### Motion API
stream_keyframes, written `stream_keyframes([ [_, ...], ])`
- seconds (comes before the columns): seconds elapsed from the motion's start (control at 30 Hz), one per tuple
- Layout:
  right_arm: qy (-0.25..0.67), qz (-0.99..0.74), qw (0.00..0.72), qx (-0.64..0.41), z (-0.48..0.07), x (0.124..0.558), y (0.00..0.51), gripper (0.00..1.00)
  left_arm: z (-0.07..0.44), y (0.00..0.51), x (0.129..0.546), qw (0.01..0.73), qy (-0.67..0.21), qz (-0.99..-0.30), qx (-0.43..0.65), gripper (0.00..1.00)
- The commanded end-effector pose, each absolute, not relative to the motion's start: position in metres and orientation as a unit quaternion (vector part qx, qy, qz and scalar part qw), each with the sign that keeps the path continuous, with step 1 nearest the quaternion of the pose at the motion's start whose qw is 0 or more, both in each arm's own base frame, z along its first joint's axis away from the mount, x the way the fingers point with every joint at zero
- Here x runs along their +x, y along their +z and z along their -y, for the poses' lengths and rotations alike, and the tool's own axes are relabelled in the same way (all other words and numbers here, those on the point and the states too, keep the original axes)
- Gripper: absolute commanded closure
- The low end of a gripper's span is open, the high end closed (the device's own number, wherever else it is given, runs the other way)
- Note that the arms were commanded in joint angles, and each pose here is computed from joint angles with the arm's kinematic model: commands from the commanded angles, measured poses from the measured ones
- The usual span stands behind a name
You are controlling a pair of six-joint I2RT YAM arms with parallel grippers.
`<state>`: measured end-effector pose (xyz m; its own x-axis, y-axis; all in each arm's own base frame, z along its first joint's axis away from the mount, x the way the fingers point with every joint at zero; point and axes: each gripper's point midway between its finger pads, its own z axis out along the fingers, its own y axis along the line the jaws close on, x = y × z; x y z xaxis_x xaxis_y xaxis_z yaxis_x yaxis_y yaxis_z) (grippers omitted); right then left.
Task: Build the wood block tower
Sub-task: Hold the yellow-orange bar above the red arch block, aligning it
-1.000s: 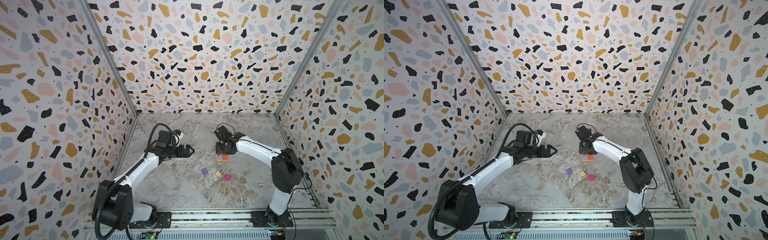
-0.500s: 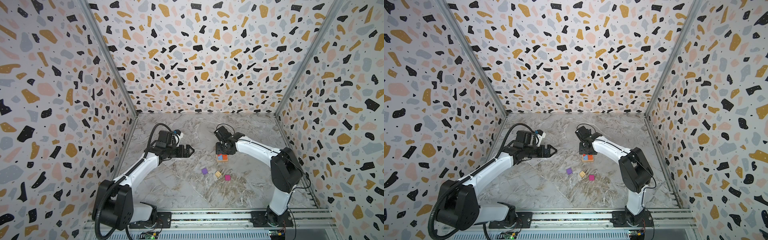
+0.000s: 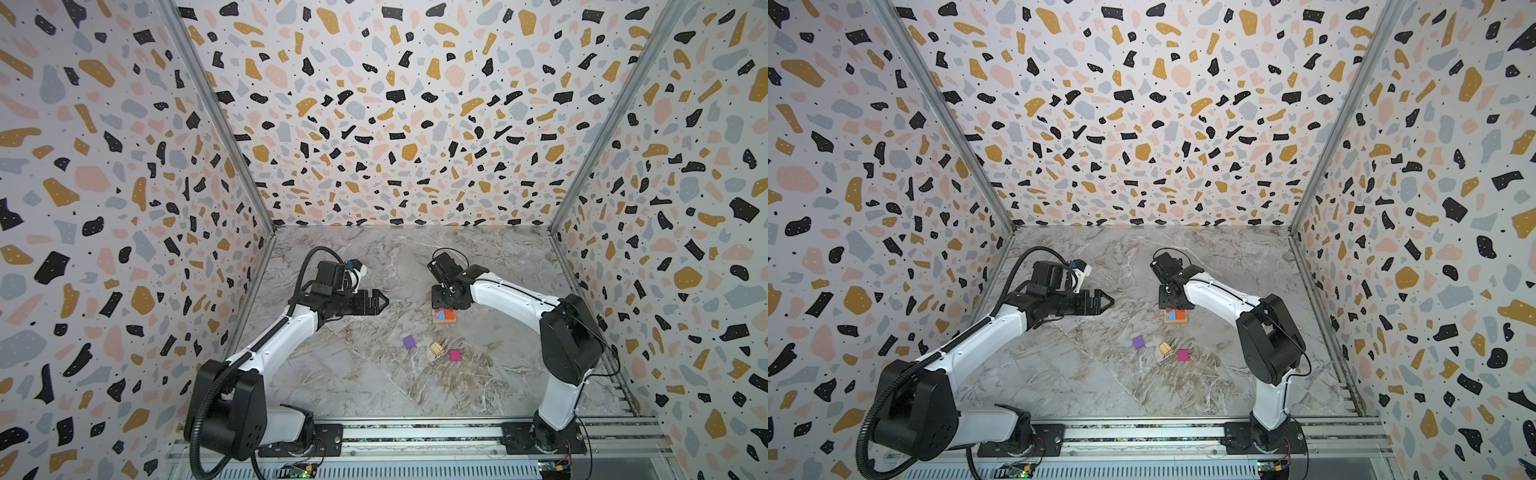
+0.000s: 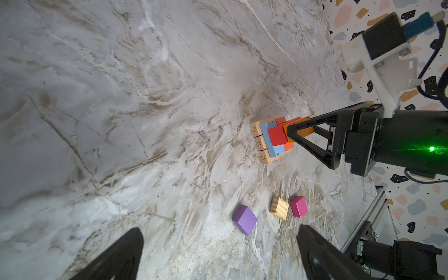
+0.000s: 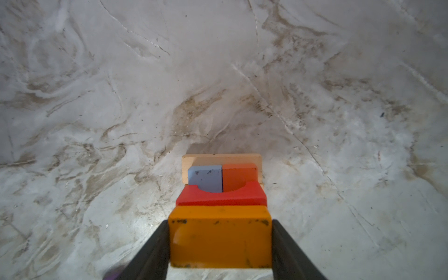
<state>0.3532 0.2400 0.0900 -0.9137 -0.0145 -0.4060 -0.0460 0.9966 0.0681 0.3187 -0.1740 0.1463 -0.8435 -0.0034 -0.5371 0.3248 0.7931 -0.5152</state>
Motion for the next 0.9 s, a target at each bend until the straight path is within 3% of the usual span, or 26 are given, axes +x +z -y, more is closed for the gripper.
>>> stream_keyframes([
  [0.0,0.033,-0.976,0.214,-0.021,-0.2416,0.3571,0.0963,0.42,0.1746,0.1506,0.3193,0.275,-0.314,-0.904,0.094,0.0],
  [0.87,0.033,-0.975,0.217,-0.022,-0.2405,0.3563,0.1011,0.3,0.1746,0.1517,0.3192,0.276,-0.315,-0.903,0.095,0.0],
])
